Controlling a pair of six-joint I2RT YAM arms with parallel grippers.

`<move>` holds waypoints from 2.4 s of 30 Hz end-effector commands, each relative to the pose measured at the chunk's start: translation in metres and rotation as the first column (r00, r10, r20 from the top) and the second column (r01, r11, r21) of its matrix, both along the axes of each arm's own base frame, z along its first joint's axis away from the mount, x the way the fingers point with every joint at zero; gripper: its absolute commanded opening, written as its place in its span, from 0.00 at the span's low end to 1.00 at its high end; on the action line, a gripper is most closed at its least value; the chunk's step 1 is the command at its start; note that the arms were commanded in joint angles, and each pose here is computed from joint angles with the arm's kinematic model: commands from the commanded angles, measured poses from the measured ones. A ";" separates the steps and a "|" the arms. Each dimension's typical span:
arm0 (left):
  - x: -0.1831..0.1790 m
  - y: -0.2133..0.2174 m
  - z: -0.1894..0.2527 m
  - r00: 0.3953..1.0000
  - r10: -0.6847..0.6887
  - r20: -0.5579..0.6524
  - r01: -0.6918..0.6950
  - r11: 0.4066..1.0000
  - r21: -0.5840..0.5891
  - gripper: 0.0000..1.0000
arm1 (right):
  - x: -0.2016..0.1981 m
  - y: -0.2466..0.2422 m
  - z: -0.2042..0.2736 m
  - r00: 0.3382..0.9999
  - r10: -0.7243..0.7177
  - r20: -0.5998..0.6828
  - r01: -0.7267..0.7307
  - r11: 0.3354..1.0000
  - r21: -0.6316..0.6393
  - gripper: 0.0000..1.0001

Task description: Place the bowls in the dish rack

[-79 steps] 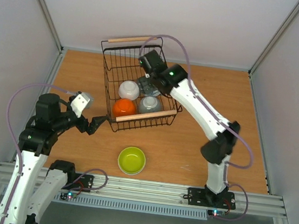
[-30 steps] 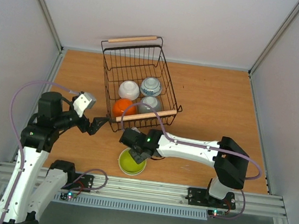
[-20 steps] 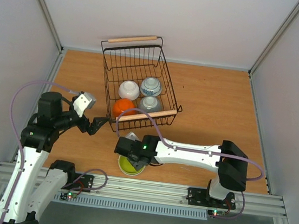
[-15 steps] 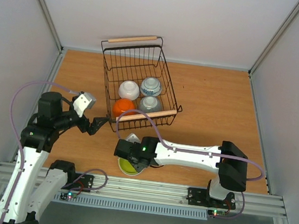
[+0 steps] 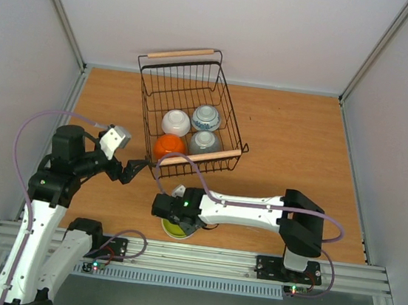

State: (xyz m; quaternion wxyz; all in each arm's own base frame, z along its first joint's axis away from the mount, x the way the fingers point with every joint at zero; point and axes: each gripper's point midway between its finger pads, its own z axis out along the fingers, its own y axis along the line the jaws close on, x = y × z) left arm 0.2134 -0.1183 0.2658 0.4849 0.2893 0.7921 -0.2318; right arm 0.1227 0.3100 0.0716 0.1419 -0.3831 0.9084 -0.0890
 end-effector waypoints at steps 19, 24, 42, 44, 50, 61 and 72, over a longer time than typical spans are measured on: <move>-0.003 -0.003 0.006 0.999 -0.024 0.043 0.025 1.000 -0.006 0.99 | 0.004 -0.001 0.008 0.994 -0.008 0.112 0.020 0.993 -0.114 0.26; -0.004 -0.003 0.006 0.999 -0.025 0.044 0.025 1.000 -0.008 0.99 | 0.005 -0.005 0.008 0.992 -0.012 0.128 0.031 0.989 -0.143 0.23; -0.004 -0.003 0.007 0.999 -0.026 0.047 0.026 1.000 -0.011 0.99 | 0.002 -0.008 0.014 0.986 0.000 0.168 0.033 0.979 -0.199 0.04; -0.003 -0.003 0.008 0.999 -0.025 0.048 0.026 1.000 -0.010 0.99 | 0.002 -0.009 0.016 0.984 0.006 0.179 0.031 0.978 -0.205 0.02; -0.004 -0.003 0.007 0.999 -0.024 0.046 0.025 1.000 -0.010 0.99 | 0.007 -0.011 0.031 0.975 0.010 0.221 0.035 0.980 -0.198 0.01; -0.004 -0.003 0.008 0.998 -0.024 0.053 0.024 1.000 -0.009 0.99 | 0.005 -0.008 0.044 0.972 -0.011 0.235 0.047 0.988 -0.147 0.17; -0.004 -0.003 0.008 0.998 -0.026 0.054 0.027 1.000 -0.009 0.99 | -0.001 -0.001 0.031 0.978 0.005 0.208 0.027 0.988 -0.150 0.33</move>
